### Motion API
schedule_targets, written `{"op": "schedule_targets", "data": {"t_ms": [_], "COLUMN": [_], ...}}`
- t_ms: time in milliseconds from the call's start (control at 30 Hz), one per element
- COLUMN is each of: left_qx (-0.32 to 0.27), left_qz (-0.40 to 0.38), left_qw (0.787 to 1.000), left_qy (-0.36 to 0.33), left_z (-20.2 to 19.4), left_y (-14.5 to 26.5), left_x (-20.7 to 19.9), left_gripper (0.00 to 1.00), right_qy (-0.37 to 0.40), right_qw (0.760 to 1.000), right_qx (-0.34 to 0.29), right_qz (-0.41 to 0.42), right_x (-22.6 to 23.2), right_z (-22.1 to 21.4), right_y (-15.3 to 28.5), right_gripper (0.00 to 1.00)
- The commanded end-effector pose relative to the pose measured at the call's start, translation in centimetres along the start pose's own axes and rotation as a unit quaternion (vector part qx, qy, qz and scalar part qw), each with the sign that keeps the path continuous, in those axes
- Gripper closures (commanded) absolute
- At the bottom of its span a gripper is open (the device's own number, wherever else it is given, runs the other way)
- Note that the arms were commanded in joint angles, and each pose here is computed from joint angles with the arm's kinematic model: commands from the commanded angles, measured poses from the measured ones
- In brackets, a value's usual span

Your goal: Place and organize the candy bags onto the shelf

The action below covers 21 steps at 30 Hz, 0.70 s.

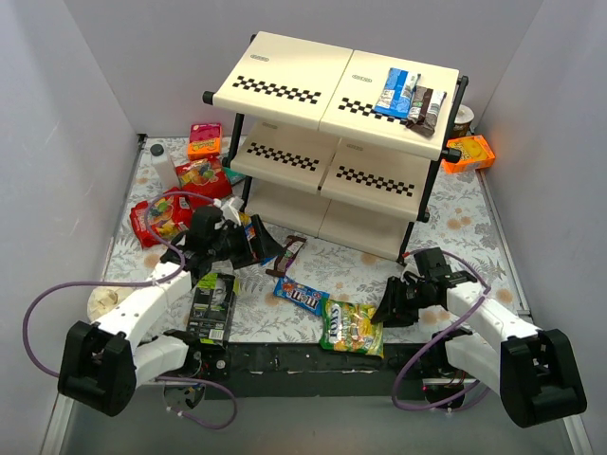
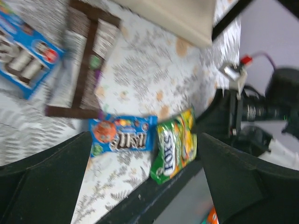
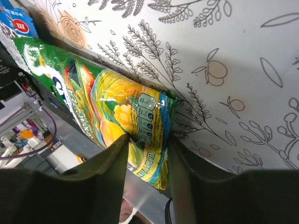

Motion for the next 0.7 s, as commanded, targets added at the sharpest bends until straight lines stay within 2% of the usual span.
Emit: {"op": "schedule_targets", "data": {"t_ms": [0,33,67,167,233,433,567,667], "left_qx": [0.053,0.064,0.082,0.109,0.122,0.158,0.198,0.218], "left_qz": [-0.062,-0.067,-0.074,-0.08,-0.089,-0.118,-0.129,-0.119], "left_qw": [0.997,0.996,0.994,0.991,0.988,0.979,0.97,0.965], "left_qy": [-0.017,-0.012,-0.014,-0.022,-0.025,-0.049,-0.064,-0.083], "left_z": [-3.5,-4.1,-5.2,-7.1,-7.9,-9.2,-10.5,-11.7], "left_y": [0.7,0.7,0.5,0.1,-0.1,-1.5,-3.8,-5.8], "left_x": [-3.2,-3.4,-3.7,-4.5,-4.9,-6.8,-7.6,-8.2], "left_gripper": [0.04,0.05,0.05,0.07,0.08,0.09,0.12,0.19], "right_qy": [-0.019,-0.024,-0.031,-0.058,-0.076,-0.067,-0.076,-0.068], "right_qw": [0.999,0.999,0.999,0.997,0.995,0.994,0.995,0.996], "right_qx": [-0.004,-0.004,-0.009,-0.034,-0.054,-0.081,-0.061,-0.056], "right_qz": [-0.035,-0.033,-0.03,-0.03,-0.031,-0.017,-0.011,-0.015], "right_x": [-1.4,-1.3,-1.2,-0.6,-0.1,1.3,1.0,0.5], "right_z": [0.1,0.2,0.3,1.3,2.1,3.8,3.7,3.6], "right_y": [-0.8,-0.9,-1.0,-1.0,-0.9,-0.6,-1.5,-1.9], "right_gripper": [0.65,0.72,0.86,0.99,0.99,0.99,0.99,0.99]}}
Point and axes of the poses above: each gripper's point midway between its finger pads, its own y axis back along the fingers, its own x axis along the line the jaws close on, z = x × y, the point moved 4 cm from there along y, back along the fingers, and after that the axes turned 10 degrees about -y, right-handed, at the moved point
